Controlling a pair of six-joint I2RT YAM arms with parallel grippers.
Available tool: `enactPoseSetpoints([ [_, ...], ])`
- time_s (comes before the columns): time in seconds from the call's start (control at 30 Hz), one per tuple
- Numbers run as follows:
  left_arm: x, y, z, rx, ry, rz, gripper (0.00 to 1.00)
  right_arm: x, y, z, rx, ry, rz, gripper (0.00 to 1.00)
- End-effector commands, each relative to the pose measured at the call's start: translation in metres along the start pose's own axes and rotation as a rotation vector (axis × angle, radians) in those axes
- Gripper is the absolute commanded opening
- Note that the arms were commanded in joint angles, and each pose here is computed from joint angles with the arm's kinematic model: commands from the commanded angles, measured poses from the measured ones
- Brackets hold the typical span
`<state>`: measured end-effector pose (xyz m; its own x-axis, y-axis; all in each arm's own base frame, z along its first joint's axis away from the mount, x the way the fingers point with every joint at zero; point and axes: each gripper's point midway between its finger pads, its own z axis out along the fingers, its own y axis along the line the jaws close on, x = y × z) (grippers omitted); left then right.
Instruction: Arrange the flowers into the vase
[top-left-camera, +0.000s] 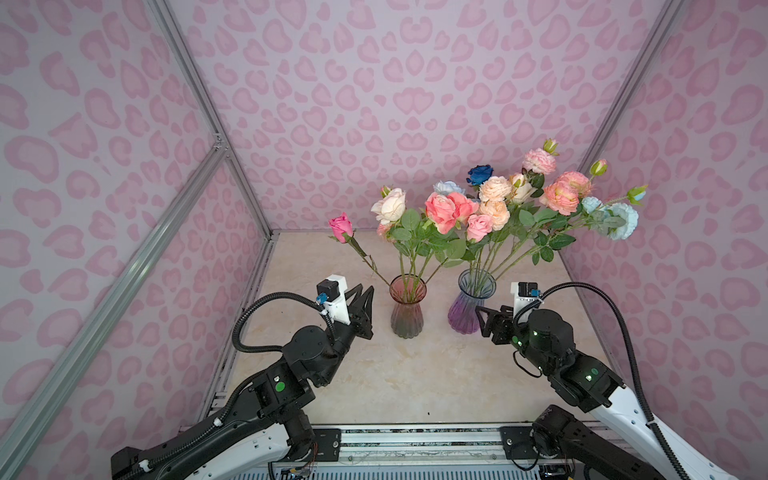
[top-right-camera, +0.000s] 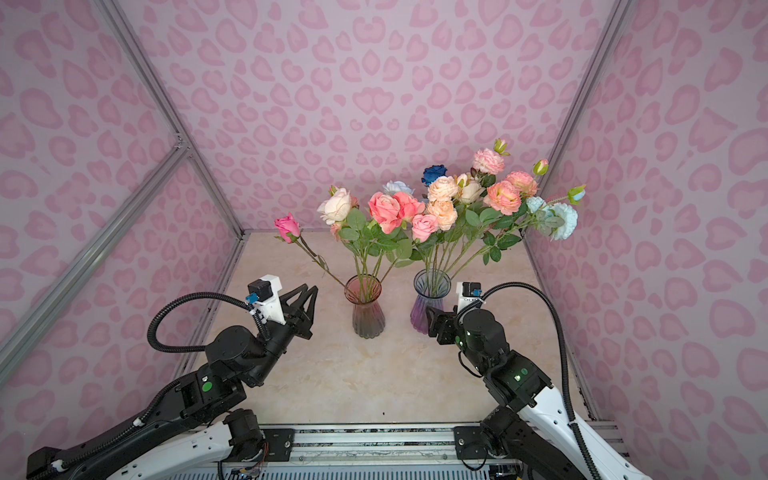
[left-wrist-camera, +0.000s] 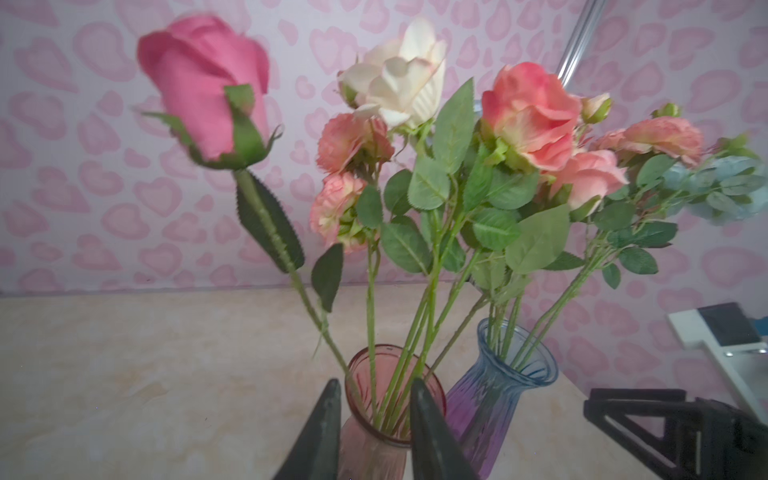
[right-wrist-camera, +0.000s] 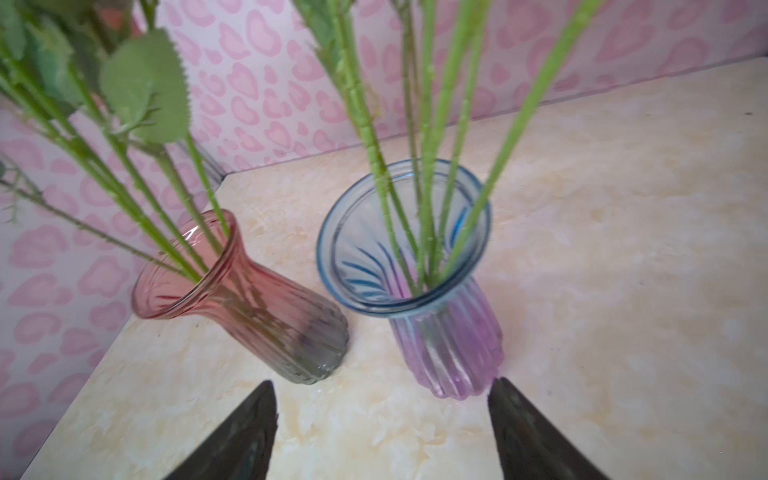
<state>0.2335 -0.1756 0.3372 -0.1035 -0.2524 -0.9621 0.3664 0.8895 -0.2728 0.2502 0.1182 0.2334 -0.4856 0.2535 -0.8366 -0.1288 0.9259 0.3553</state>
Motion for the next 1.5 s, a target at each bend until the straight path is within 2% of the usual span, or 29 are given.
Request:
enactPoseSetpoints([
  [0.0,0.038,0.034,-0.004,-0.158,0.085,-0.03,0.3,0.015,-0.05,-0.002,0.222,0.033,0.048,0.74],
  [0.13,0.073,0.07,-0.008,-0.333,0.109,-0.076,0.35,0.02,-0.08,0.007,0.289,0.043,0.169,0.71],
  [0.33,0.104,0.103,-0.006,-0.457,0.146,-0.137,0.72,0.028,-0.118,0.034,0.296,0.028,0.393,0.72],
  [0.4,0.11,0.113,-0.005,-0.476,0.166,-0.171,0.77,0.031,-0.128,0.045,0.279,0.008,0.468,0.72],
  [0.5,0.114,0.123,-0.004,-0.494,0.178,-0.205,0.77,0.03,-0.134,0.062,0.257,0.004,0.496,0.72],
  [0.7,0.107,0.122,-0.003,-0.487,0.187,-0.192,0.77,0.05,-0.132,0.106,0.22,0.145,0.507,0.7],
  [0.93,0.1,0.125,-0.005,-0.499,0.197,-0.172,0.78,0.069,-0.116,0.136,0.181,0.23,0.468,0.69],
  [1.23,0.094,0.124,-0.007,-0.494,0.189,-0.176,0.78,0.088,-0.103,0.143,0.159,0.27,0.454,0.69],
  [1.47,0.085,0.127,-0.01,-0.516,0.189,-0.142,0.78,0.082,-0.115,0.125,0.222,0.245,0.443,0.71],
])
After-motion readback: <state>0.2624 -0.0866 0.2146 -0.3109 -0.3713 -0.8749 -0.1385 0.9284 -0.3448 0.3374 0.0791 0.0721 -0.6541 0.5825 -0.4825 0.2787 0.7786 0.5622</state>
